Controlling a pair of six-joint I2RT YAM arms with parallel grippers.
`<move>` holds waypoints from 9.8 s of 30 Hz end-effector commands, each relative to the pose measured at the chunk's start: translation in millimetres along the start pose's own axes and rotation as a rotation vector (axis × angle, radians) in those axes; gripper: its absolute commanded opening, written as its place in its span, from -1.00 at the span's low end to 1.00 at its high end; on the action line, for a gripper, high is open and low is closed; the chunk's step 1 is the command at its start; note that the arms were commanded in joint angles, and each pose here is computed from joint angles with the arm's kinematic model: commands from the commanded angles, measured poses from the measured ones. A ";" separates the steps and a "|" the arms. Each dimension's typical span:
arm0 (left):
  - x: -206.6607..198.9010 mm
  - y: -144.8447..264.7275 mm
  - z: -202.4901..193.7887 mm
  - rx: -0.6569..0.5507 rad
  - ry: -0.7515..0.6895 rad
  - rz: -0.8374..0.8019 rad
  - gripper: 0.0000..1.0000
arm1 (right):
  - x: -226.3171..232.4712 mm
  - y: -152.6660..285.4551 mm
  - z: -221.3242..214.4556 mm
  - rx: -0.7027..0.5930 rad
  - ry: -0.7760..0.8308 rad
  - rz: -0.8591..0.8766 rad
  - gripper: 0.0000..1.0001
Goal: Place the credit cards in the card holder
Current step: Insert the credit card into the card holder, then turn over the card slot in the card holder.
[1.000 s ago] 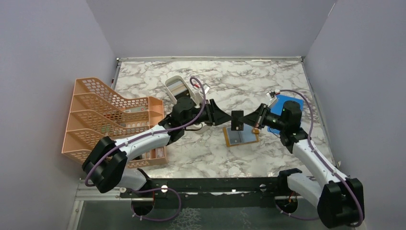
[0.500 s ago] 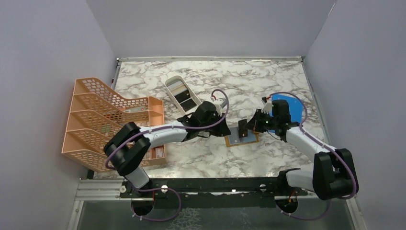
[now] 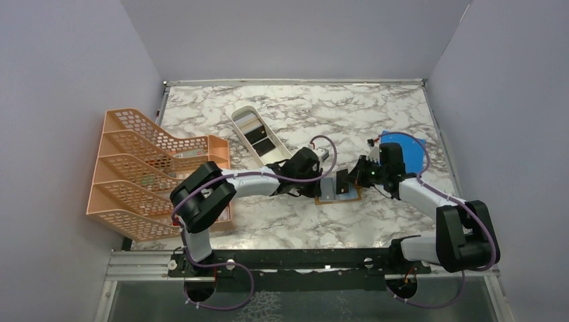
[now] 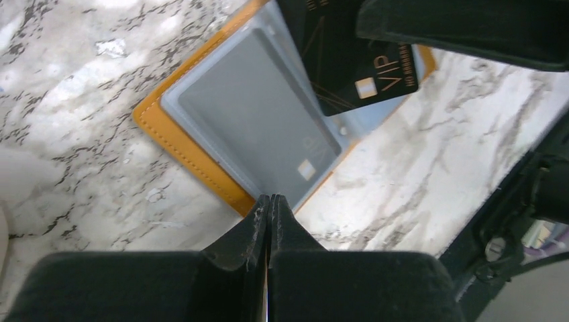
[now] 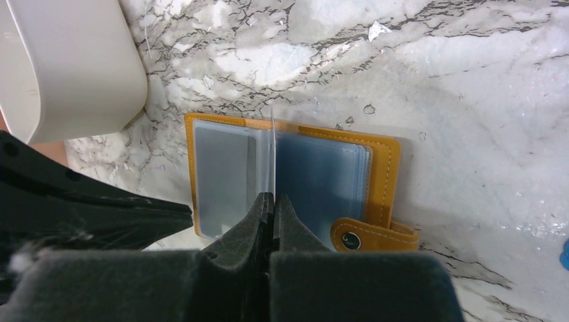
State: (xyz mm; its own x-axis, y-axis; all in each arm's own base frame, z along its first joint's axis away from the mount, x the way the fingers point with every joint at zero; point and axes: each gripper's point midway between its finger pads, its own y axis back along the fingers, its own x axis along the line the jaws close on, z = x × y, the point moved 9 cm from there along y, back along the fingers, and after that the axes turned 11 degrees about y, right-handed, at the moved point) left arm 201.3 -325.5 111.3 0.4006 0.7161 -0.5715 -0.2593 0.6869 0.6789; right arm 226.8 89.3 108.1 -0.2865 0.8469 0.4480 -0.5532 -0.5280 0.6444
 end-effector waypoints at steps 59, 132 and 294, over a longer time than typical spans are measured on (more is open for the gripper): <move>8.8 -13.3 -10.6 -0.012 -0.096 0.193 -1.00 | 3.5 -3.7 -2.6 -0.067 -0.057 0.070 -0.98; -6.7 -9.8 1.0 -0.057 -0.139 0.195 -0.94 | -9.5 -1.7 -7.4 0.196 -0.094 -0.138 -0.08; -67.8 7.6 15.3 -0.290 0.081 -0.331 0.20 | 48.2 11.7 -17.4 0.080 -0.059 -0.002 -0.98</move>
State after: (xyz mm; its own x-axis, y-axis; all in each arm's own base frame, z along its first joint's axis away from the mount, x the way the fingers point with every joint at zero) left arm 182.3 -371.1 157.6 0.3938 0.4415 -0.8062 -0.3089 0.8897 0.3363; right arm 206.4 108.5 114.6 -0.1576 0.9320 0.3264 -0.5578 -0.3567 0.7494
